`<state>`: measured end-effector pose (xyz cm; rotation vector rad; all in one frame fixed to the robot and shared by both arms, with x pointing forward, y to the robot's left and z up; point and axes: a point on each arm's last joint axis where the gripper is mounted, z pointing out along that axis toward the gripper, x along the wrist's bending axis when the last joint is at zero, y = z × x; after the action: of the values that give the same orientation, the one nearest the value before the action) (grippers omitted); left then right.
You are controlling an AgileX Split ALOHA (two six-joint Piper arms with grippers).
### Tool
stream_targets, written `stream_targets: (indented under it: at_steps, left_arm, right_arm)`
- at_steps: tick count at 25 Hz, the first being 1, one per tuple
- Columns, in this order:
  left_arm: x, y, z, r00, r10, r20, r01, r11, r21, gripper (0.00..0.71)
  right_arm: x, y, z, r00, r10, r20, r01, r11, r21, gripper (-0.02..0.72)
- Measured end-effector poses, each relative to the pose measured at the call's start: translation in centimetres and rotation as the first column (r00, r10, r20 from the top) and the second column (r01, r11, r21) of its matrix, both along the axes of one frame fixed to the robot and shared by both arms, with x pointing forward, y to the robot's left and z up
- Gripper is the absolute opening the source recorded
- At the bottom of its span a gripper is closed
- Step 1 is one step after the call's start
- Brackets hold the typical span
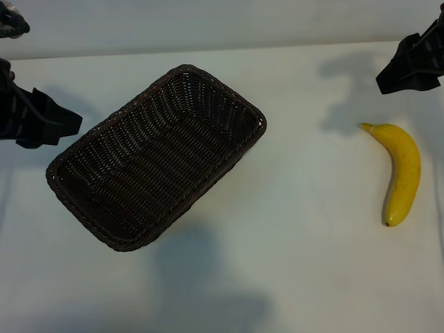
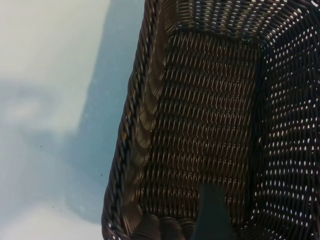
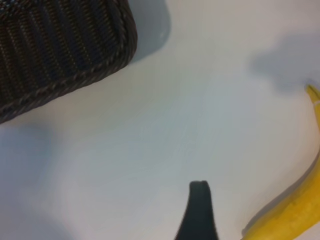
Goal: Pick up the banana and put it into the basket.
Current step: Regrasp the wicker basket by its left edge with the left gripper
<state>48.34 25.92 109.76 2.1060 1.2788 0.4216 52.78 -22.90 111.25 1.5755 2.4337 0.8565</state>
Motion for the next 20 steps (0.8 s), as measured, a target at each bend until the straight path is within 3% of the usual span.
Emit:
stream_targets:
  at_steps: [6,10,12,16,20]
  left_arm:
    - [0.0,-0.3,0.1,1.000,0.007,-0.003,-0.007,0.999,-0.045,0.539]
    - [-0.1,-1.1,0.5,0.999,0.022,-0.032,-0.028,0.983,-0.182,0.539]
    - [-0.2,-1.4,0.6,0.996,0.053,-0.077,-0.072,0.964,-0.256,0.539]
    - [-0.4,-1.5,0.5,0.973,0.134,-0.187,-0.189,0.929,-0.319,0.539]
    - [-1.2,-1.0,-1.1,0.910,0.291,-0.294,-0.368,0.895,-0.253,0.539]
  right_arm:
    - [0.0,0.0,0.0,1.000,0.000,0.000,0.000,1.000,0.000,0.595]
    - [0.0,0.0,0.0,1.000,0.000,0.000,0.000,1.000,0.000,0.595]
    - [0.0,0.0,0.0,1.000,0.000,0.000,0.000,1.000,0.000,0.595]
    - [0.0,0.0,0.0,1.000,0.000,0.000,0.000,1.000,0.000,0.595]
    - [0.0,0.0,0.0,1.000,0.000,0.000,0.000,1.000,0.000,0.595]
